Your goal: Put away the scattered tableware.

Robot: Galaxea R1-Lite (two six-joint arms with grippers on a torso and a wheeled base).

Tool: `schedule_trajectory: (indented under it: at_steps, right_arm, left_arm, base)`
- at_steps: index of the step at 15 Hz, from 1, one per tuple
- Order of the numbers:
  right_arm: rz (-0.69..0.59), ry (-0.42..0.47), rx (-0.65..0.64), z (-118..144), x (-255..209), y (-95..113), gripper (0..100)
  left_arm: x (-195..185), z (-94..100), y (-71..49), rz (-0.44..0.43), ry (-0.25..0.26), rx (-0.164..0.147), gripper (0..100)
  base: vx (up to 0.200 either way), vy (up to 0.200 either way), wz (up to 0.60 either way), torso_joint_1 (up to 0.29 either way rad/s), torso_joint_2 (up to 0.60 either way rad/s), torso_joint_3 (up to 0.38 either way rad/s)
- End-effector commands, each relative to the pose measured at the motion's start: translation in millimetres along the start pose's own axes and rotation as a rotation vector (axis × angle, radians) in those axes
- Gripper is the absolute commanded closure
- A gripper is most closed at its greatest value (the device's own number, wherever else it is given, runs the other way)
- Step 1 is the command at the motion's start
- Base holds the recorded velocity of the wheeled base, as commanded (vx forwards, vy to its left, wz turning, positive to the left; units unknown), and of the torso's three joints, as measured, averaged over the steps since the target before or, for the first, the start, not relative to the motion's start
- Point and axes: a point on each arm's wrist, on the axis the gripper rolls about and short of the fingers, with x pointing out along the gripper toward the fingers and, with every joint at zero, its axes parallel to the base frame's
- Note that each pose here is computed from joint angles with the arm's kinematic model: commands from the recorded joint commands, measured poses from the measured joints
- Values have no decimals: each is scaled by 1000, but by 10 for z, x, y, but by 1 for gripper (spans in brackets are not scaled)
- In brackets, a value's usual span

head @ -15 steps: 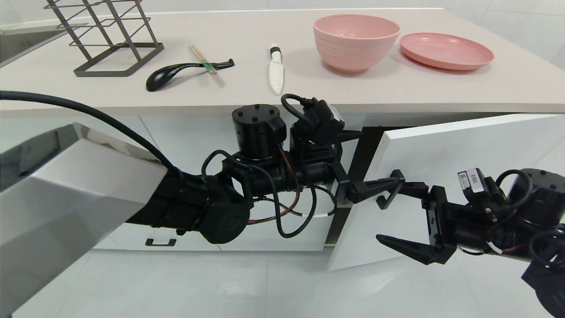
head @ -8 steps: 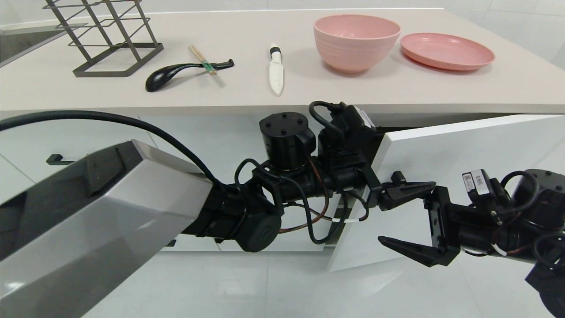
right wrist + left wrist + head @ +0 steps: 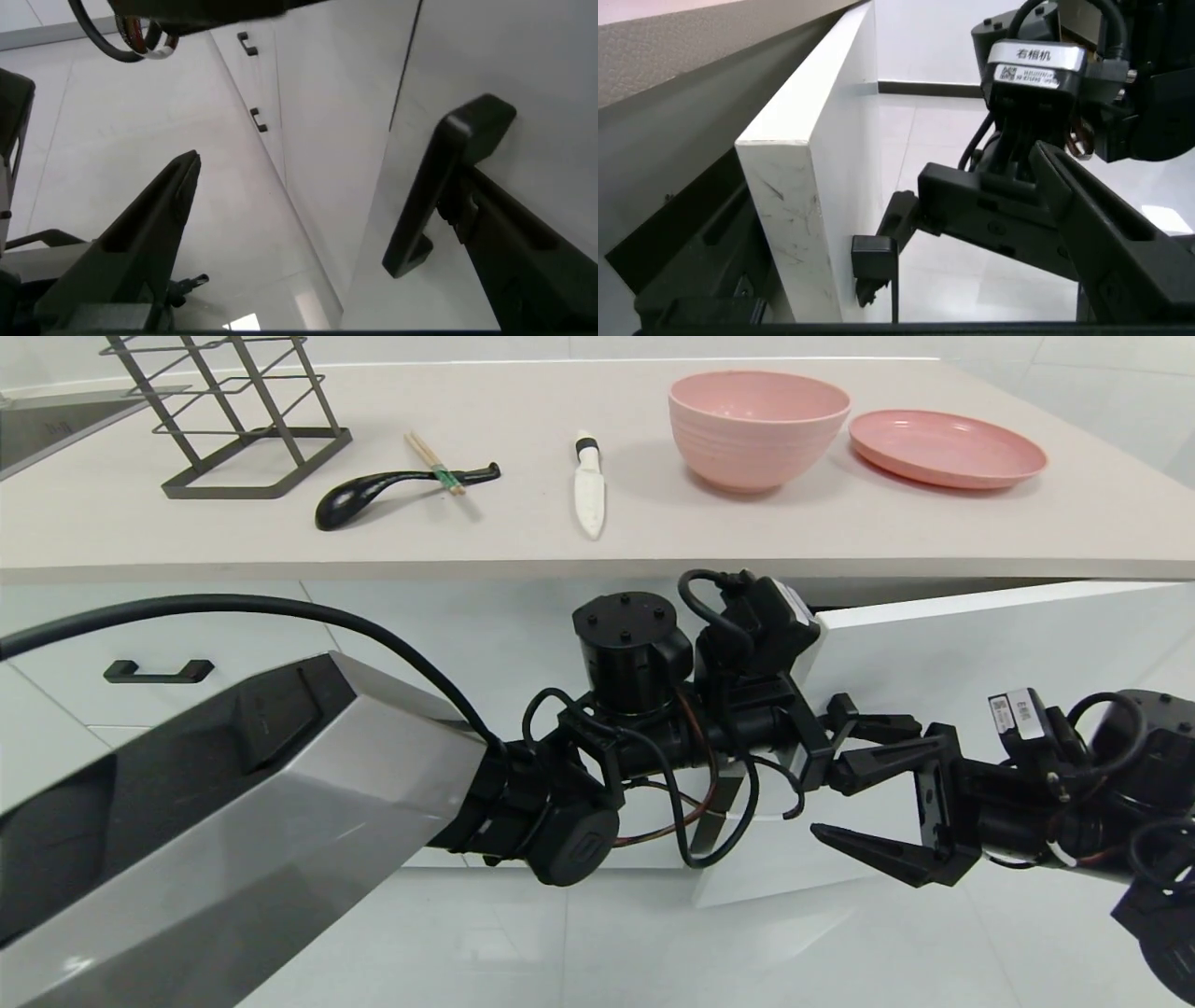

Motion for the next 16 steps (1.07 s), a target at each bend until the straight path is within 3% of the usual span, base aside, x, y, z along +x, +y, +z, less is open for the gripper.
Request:
schedule_trajectory:
  at_steps: [1,4,7,8,12,14,16]
  right_arm:
    - [-33,19,22,-56,-36,-38,0]
    - [-46,23,26,-64,-64,-50,0]
    - [-167,56,17,-40,-201,-43,0]
    - [-177,60,17,-20,-253,5,0]
    - [-229,59,-9,183,-498,409,0]
    - [-258,11,-91,393,-594,543,0]
    - [-287,23,-84,398,-654,689,0]
  left_arm:
    - [53,-7,-20,-15,-9,2,0]
    - [90,-22,-48,-22,-12,0,0]
    - [127,14,-75,-17,-24,-54,0]
    - [127,13,-71,1,-21,-56,0]
    - [126,5,-66,31,-13,-62,0]
    - [107,-6,-39,67,-7,-80,0]
    - [90,-25,-19,73,-2,-84,0]
  base:
    - [0,0,0,0,0,0]
    - [0,0,0,0,0,0]
    - [0,0,0,0,0,0]
    - [0,0,0,0,0,0]
    - [0,0,0,0,0,0]
    - [0,0,0,0,0,0]
    - [0,0,0,0,0,0]
